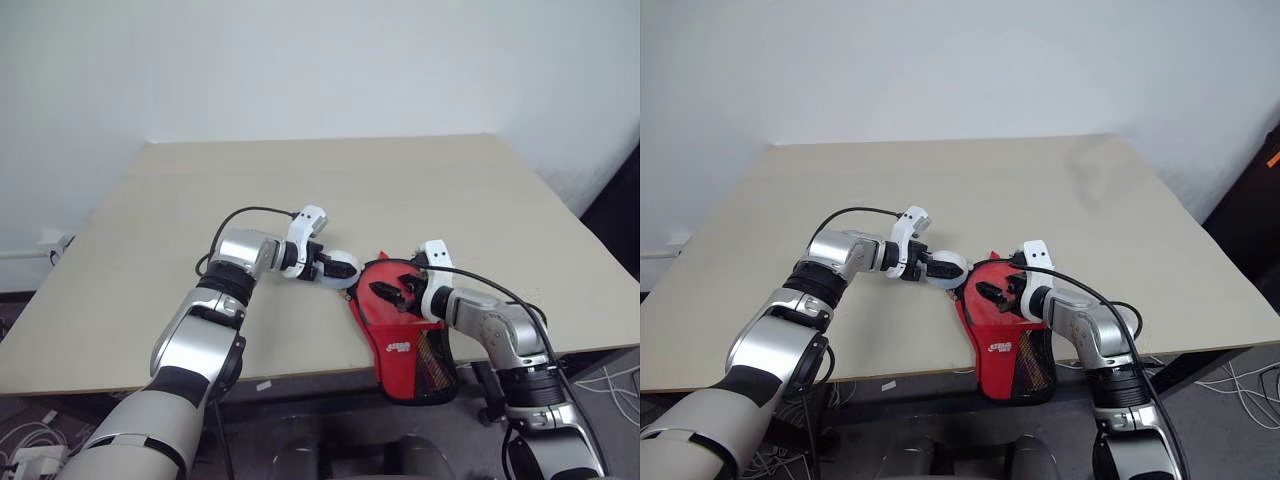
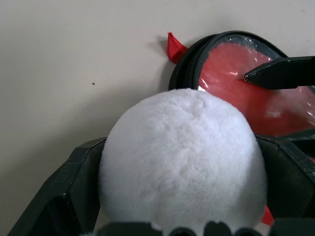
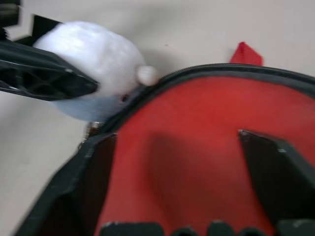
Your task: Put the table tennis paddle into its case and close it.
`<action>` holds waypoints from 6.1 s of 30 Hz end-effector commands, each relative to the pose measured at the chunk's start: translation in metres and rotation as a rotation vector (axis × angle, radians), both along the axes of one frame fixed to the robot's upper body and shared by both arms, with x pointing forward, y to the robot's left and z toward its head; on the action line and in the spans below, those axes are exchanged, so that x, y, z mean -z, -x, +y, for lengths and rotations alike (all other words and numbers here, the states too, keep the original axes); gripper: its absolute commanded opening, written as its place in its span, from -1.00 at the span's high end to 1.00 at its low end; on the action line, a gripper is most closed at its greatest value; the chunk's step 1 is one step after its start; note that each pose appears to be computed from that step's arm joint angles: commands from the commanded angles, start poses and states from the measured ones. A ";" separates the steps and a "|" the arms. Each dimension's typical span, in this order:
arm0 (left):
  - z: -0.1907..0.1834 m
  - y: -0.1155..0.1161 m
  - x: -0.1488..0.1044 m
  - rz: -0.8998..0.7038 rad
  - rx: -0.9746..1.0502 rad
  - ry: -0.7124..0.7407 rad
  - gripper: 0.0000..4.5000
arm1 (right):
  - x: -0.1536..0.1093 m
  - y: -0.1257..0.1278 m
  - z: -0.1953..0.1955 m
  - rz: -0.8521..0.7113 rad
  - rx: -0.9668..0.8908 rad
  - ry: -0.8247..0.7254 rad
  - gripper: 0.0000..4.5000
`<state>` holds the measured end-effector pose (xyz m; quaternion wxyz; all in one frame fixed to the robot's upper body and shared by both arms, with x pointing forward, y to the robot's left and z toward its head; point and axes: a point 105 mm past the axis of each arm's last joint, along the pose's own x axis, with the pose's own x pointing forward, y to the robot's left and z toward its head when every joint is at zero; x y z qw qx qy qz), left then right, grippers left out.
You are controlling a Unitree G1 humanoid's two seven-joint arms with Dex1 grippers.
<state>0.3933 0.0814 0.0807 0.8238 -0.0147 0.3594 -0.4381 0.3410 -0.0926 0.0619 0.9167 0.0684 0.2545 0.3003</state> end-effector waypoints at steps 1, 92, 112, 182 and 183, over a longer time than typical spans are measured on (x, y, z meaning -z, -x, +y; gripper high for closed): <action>-0.003 -0.005 -0.014 -0.062 0.021 -0.005 -1.00 | 0.005 0.000 0.000 -0.016 -0.011 0.054 -0.25; -0.126 -0.060 -0.102 -0.685 -0.371 0.015 0.44 | 0.059 0.060 0.006 0.081 -0.192 0.363 0.57; -0.181 0.012 -0.033 -0.718 0.436 -0.107 0.01 | 0.056 0.054 0.003 0.060 -0.187 0.372 0.57; -0.084 0.067 -0.027 -0.389 0.732 0.191 -1.00 | -0.105 -0.019 -0.040 -0.421 0.064 -0.091 -0.95; -0.088 0.066 -0.022 -0.389 0.710 0.177 -1.00 | -0.105 -0.021 -0.041 -0.422 0.075 -0.085 -0.95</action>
